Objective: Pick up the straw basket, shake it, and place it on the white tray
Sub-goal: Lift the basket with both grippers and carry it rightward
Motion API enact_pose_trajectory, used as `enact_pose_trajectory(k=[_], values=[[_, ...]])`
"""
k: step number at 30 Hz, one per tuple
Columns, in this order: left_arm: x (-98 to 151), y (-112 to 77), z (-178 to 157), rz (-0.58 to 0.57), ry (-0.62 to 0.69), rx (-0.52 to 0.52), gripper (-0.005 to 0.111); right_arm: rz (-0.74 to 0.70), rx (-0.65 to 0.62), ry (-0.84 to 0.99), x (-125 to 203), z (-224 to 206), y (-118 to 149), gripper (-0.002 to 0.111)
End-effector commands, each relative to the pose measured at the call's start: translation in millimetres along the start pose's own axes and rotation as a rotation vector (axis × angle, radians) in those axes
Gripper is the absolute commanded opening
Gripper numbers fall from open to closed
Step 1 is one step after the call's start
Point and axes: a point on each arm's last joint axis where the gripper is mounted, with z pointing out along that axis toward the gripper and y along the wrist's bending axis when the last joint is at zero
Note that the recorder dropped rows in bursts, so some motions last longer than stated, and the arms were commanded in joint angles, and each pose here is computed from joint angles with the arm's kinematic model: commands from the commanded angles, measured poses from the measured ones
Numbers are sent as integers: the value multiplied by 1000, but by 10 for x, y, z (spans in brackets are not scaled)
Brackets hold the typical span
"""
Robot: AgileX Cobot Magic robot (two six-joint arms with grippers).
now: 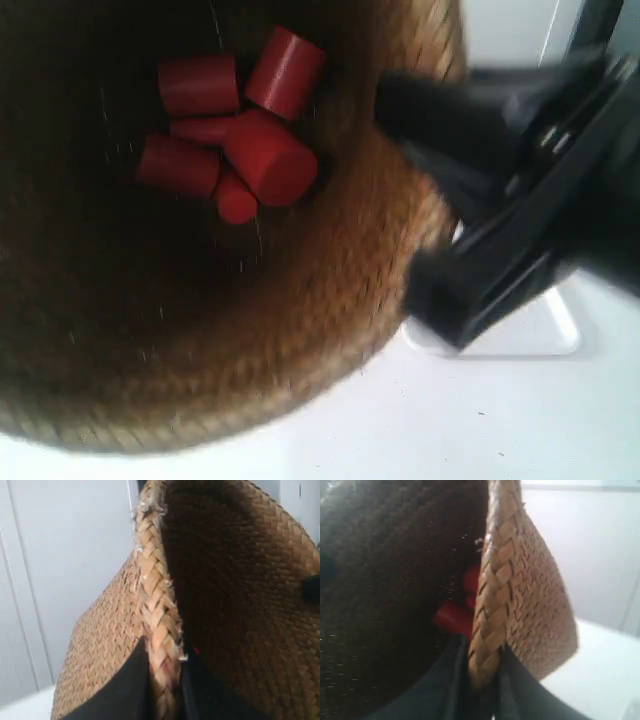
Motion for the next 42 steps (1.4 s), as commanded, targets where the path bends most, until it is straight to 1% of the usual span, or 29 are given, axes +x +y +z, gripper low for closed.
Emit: enact_pose_trajectory(k=[1, 3, 6, 8, 10, 13, 14, 15, 16, 17, 18, 19, 20, 21, 22, 23, 24, 25, 26, 27, 29, 30, 31, 33, 34, 36, 38, 40, 42], values=[[550, -44, 6, -29, 121, 8, 0, -17, 177, 137, 564, 268, -39, 0], [303, -17, 57, 24, 59, -1, 0, -72, 135, 87, 320, 312, 31, 0], [-127, 34, 46, 63, 57, -19, 0, -126, -26, -32, -226, 143, 187, 0], [-251, 55, -16, 71, 46, -35, 0, -114, -72, -62, -399, -6, 214, 0], [-134, 58, -59, 24, 91, -48, 0, -100, -38, -27, -304, -50, 187, 0], [392, -1, -74, -35, 217, -22, 0, -108, 64, 100, 273, 66, 143, 0], [564, -44, -65, -55, 202, 8, 0, -97, 150, 96, 515, 128, 94, 0], [546, -42, -48, -60, 170, 6, 0, -86, 183, 77, 526, 141, 75, 0], [315, -19, -5, -25, 89, 1, 0, -133, 163, 26, 297, 142, 113, 0], [121, -2, 14, -4, 53, -3, 0, -148, 136, 4, 140, 111, 136, 0], [-260, 48, 15, 34, 16, -28, 0, -139, 60, -26, -271, -34, 166, 0], [-389, 74, 3, 43, 19, -47, 0, -118, 32, -22, -386, -99, 166, 0], [-411, 113, -9, 37, 78, -82, 0, -95, 30, -14, -475, -197, 121, 0], [-317, 118, -4, 19, 128, -92, 0, -76, 48, 11, -395, -193, 107, 0], [0, 90, 19, -38, 228, -85, 0, -67, 101, 96, 17, -95, 114, 0], [352, 22, 29, -89, 270, -43, 0, -76, 135, 128, 371, -20, 120, 0], [474, -15, 35, -105, 256, -16, 0, -74, 186, 113, 510, 10, 90, 0], [400, -34, 63, -113, 163, 9, 0, -106, 239, 52, 441, 23, 61, 0], [225, -18, 88, -89, 112, 8, 0, -131, 221, 31, 292, 24, 90, 0], [-149, 37, 78, -33, 82, -21, 0, -144, 136, -1, -99, -55, 146, 0], [-549, 113, -34, 15, 65, -75, 0, -124, 0, -20, -532, -230, 198, 0], [-539, 117, -67, 14, 80, -80, 0, -111, -1, -17, -539, -259, 185, 0], [-272, 94, -76, -18, 170, -75, 0, -106, 14, 40, -292, -207, 206, 0], [119, 31, -59, -68, 253, -42, 0, -132, 62, 84, 158, -77, 247, 0], [292, -10, -47, -87, 252, -15, 0, -122, 84, 86, 315, -25, 264, 0], [394, -43, -18, -116, 198, 12, 0, -147, 181, 39, 417, 24, 220, 0], [150, -9, 22, -99, 117, -1, 0, -177, 192, 9, 251, 32, 241, 0], [-245, 52, 18, -41, 76, -34, 0, -186, 130, -9, -148, -44, 293, 0], [-500, 110, -23, -15, 94, -75, 0, -159, 42, -13, -549, -184, 322, 0]])
